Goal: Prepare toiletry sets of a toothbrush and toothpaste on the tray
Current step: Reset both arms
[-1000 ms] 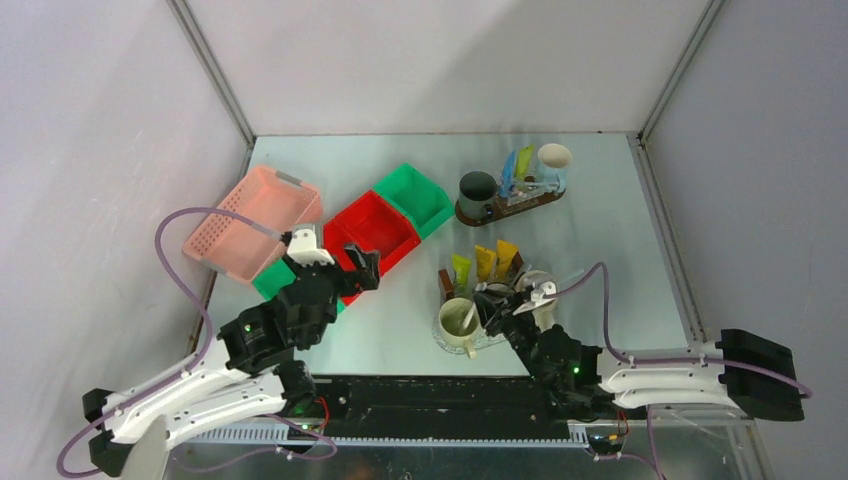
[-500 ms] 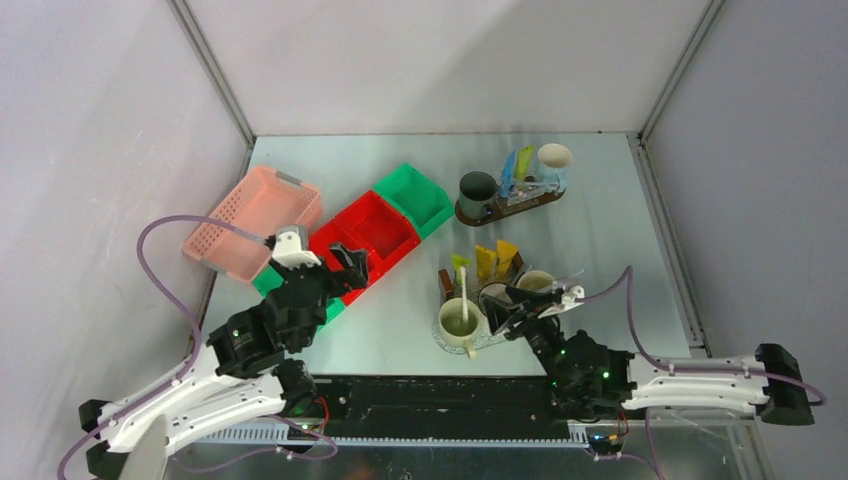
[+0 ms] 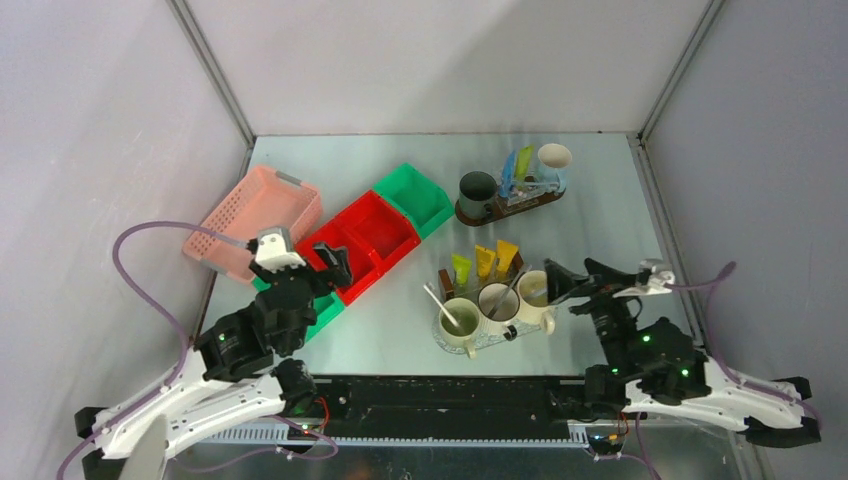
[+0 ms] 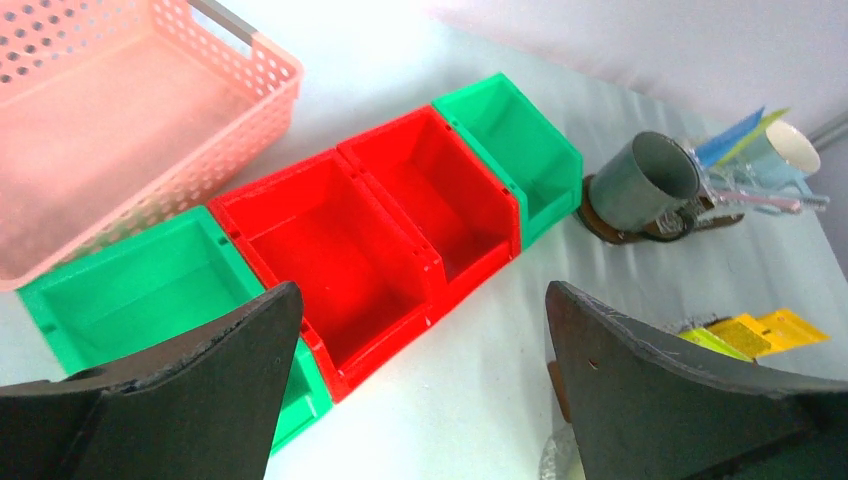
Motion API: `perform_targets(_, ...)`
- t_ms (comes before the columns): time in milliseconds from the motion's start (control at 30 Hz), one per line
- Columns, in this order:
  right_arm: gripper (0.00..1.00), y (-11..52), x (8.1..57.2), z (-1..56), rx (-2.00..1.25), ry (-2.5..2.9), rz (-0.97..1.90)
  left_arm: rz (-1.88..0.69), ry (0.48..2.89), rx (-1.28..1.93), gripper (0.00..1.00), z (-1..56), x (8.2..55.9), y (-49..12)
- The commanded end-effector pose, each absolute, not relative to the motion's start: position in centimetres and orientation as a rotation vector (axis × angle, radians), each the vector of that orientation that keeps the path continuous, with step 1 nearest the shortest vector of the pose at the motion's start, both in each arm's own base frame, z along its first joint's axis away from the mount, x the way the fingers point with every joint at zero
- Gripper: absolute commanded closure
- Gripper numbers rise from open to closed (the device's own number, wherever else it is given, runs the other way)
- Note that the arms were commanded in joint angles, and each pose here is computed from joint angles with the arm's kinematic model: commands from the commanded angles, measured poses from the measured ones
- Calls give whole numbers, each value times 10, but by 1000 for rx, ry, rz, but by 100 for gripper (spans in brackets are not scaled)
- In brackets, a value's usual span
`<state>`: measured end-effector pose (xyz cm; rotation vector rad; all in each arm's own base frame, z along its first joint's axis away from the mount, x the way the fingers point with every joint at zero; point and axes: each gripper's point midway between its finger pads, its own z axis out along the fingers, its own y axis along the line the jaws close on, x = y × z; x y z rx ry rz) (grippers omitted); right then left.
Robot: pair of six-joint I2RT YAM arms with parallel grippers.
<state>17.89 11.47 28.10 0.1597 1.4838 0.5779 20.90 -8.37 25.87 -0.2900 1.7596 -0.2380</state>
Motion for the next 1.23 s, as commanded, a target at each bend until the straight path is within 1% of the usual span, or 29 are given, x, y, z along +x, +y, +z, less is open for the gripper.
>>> perform_targets(0,0,65,181,294,169,1492,397,-160,1679,-364,2,285,206,-53)
perform_targets(333,1,-5,173,321,290,1503,296,-88,1564,-466,0,310,190,-3)
perform_targets(600,1,-43,166,323,397,1472,352,-84,1487,-542,0,322,175,31)
perform_targets(900,1,-59,165,320,424,1479,333,-131,1413,-629,0,320,162,56)
perform_targets(1200,1,-66,165,316,460,1486,312,-134,1404,-628,0,315,159,61)
